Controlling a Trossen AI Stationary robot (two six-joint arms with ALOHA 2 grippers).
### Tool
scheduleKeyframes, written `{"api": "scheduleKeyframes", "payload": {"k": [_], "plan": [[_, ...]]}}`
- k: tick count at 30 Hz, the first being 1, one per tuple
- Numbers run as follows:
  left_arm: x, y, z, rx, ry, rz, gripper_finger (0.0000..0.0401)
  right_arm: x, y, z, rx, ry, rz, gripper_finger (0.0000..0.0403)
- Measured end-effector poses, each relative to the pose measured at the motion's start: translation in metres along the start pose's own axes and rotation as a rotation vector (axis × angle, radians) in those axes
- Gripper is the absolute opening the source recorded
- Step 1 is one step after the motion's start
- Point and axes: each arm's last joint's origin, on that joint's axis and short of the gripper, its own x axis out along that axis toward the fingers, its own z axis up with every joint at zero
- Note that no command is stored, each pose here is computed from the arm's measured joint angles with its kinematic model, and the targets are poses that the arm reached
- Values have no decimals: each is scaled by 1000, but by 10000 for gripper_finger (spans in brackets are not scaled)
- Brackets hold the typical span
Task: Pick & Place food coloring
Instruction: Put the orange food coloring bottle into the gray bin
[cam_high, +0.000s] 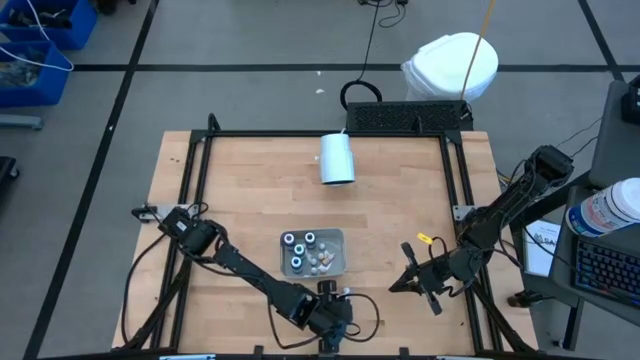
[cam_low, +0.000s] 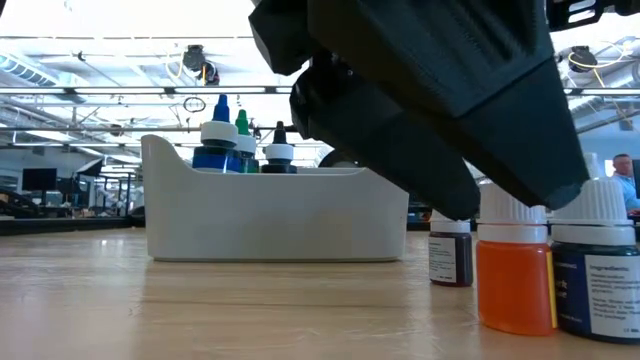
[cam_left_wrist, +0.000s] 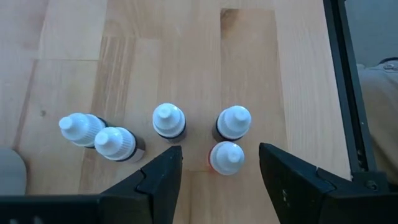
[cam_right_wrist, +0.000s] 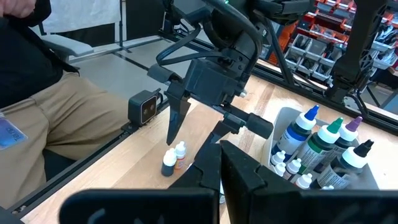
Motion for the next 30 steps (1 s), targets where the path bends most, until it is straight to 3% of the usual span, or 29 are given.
{"api": "scheduleKeyframes", "payload": {"k": [20,30], "plan": [[0,0,0,12,1,-10,64,0,0,0,-1,0,0,0],[-8,-8,0,49,40,-32,64,0,0,0,-1,1,0,0]]}}
